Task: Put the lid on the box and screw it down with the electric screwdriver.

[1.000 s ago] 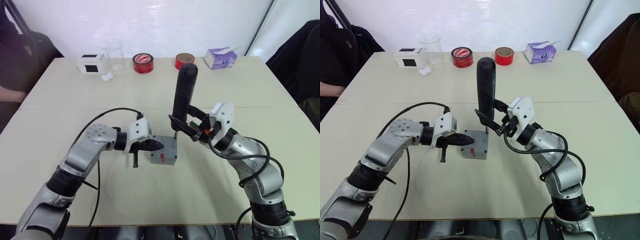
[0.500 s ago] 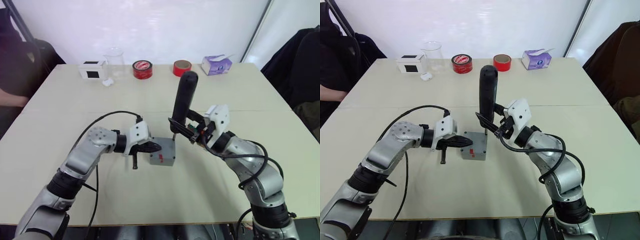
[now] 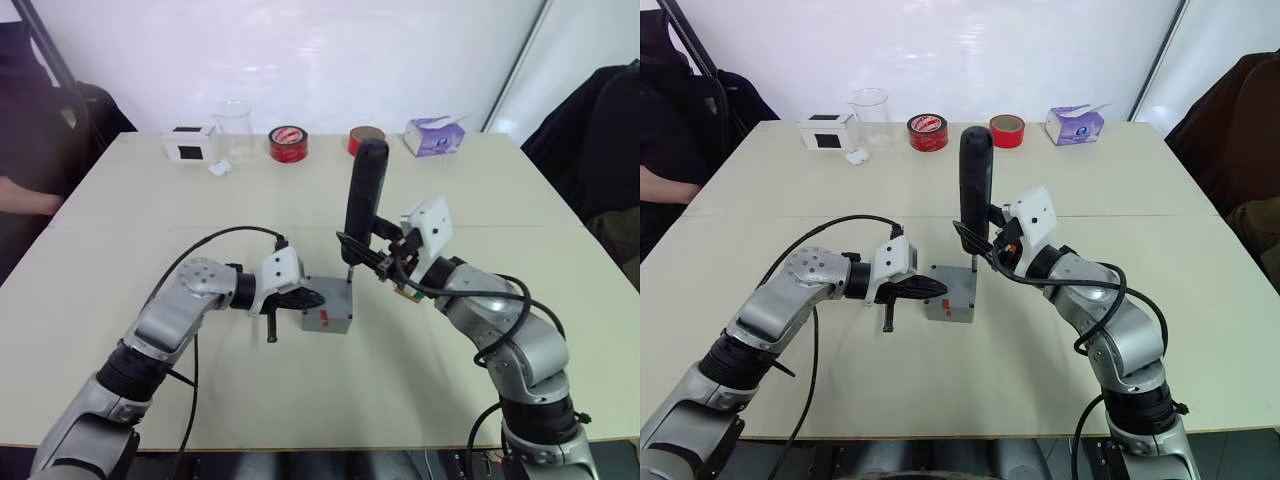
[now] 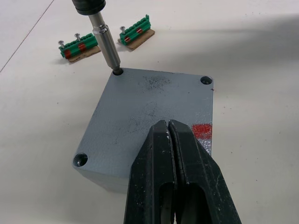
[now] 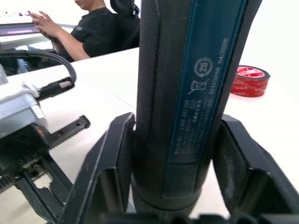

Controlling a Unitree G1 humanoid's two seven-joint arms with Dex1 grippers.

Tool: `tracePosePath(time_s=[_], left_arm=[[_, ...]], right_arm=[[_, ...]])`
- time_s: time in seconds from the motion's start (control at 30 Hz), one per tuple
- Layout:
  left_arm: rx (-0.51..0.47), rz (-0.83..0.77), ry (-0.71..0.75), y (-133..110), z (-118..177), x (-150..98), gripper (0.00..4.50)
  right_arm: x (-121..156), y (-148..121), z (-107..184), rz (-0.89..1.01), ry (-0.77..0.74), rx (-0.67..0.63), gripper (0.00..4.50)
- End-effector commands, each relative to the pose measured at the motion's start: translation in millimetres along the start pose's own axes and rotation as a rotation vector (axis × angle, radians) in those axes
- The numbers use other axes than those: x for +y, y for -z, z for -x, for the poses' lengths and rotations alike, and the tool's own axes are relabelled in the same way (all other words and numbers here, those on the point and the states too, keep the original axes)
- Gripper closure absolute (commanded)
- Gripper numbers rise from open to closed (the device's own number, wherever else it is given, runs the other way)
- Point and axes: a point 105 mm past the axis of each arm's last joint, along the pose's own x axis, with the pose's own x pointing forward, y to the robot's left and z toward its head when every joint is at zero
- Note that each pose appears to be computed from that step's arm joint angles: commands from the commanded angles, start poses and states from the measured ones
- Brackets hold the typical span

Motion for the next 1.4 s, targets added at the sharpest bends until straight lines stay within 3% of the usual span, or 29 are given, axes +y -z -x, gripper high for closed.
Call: tracePosePath(time_s=[0.03, 0.23, 0.4, 0.67, 0.87, 1.03, 1.2, 1.4], left_arm=[[0.032, 0.006, 0.015, 8, -2, -3, 4.50], [0.036, 0.006, 0.015, 9, -1, -2, 4.50], [0.032, 0.004, 0.018, 8, 0, -2, 4.50], [-0.026, -0.016, 0.012, -7, 1, -1, 4.50], [-0.081, -0.074, -0.006, -29, 9, 3, 4.50], [-0.143, -0.106, -0.005, -53, 20, 2, 4.50], [-0.193, -0.142, 0.029, -73, 36, -5, 4.50], [-0.239, -0.148, 0.019, -85, 45, -5, 4.50]], right_arm=[[5, 53, 2, -0.121, -0.016, 0.219, 2.64], [8, 47, 1, -0.108, -0.030, 0.198, 2.64], [11, 24, -1, -0.066, -0.057, 0.095, 2.64], [-2, -39, 2, -0.092, -0.024, -0.131, 2.64], [-29, -81, 19, -0.180, 0.057, -0.192, 2.64], [-61, -87, 39, -0.234, 0.159, -0.070, 2.64], [-107, -47, 76, -0.310, 0.334, 0.376, 2.64], [-126, -7, 104, -0.354, 0.430, 0.648, 2.64]])
